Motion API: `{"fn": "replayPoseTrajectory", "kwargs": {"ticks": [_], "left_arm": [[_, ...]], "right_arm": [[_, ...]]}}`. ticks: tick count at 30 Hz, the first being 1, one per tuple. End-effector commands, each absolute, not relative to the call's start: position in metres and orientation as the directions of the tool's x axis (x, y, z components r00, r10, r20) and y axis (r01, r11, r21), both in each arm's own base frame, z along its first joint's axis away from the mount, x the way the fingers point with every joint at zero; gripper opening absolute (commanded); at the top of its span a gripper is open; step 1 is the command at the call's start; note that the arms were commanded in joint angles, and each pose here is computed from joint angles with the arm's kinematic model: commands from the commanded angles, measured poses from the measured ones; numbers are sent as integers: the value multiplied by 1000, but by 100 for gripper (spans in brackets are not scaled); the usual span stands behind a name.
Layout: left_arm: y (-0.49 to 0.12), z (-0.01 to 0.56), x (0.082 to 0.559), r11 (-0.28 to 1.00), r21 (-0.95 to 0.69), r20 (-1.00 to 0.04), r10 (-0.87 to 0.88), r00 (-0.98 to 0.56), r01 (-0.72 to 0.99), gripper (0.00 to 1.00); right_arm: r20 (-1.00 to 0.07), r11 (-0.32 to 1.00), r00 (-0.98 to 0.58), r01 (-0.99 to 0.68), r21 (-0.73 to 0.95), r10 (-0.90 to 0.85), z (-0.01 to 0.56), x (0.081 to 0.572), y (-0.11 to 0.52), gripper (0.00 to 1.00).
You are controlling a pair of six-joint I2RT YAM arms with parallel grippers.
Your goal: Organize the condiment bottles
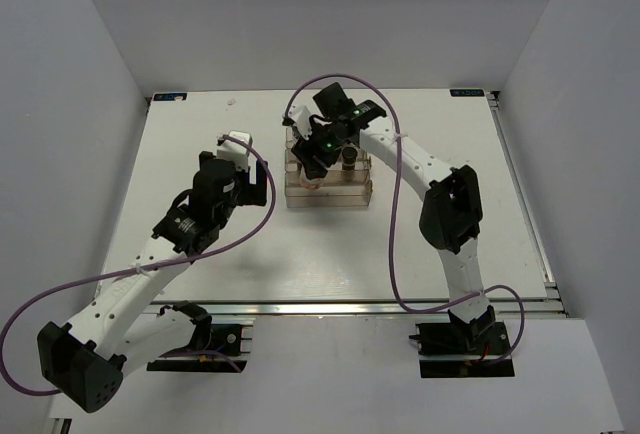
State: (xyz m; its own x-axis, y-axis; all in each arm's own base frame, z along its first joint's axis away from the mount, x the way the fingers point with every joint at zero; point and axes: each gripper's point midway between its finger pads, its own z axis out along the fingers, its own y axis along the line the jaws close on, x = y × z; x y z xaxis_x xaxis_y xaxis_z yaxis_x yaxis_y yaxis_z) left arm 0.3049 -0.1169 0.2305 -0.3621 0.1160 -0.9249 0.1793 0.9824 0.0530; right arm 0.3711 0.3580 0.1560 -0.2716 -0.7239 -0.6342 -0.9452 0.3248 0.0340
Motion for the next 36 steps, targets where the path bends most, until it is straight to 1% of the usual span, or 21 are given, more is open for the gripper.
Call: {"fn": "replayPoseTrajectory", "kwargs": {"ticks": [1,7,14,28,29,30,31,32,33,35,36], "left_arm": [[-114,242,304,984,49,-941,102,-323,169,98],[-116,242,304,982,46,-941,103,-323,181,98],[-116,246,303,982,42,-945,99,-313,184,98],[-116,243,304,982,47,-942,105,-320,182,98],[-116,243,304,982,46,-942,103,-320,181,98],[-116,243,304,982,48,-941,105,-321,182,98],[-116,243,304,983,47,-941,104,-321,180,98],[-116,243,304,982,47,-941,104,-321,181,98],[-116,243,304,982,46,-942,103,-320,181,98],[-116,243,304,982,46,-941,104,-321,183,98],[-117,244,304,982,45,-942,102,-319,183,98]], "right_arm": [[-745,338,-199,-940,-38,-637,205,388,380,0],[-739,342,-198,-939,-46,-644,190,394,389,0],[-710,333,-213,-942,-32,-671,164,388,394,0],[-668,328,-226,-944,-28,-709,132,379,403,0],[-661,327,-230,-945,-24,-714,128,377,403,2],[-660,330,-232,-944,-25,-714,126,378,403,9],[-656,332,-233,-943,-28,-717,124,377,403,12],[-653,335,-236,-942,-30,-720,122,377,403,19],[-650,339,-240,-940,-29,-721,120,377,402,23],[-650,340,-241,-940,-29,-721,119,377,403,30],[-650,343,-242,-939,-30,-721,118,377,403,37]]}}
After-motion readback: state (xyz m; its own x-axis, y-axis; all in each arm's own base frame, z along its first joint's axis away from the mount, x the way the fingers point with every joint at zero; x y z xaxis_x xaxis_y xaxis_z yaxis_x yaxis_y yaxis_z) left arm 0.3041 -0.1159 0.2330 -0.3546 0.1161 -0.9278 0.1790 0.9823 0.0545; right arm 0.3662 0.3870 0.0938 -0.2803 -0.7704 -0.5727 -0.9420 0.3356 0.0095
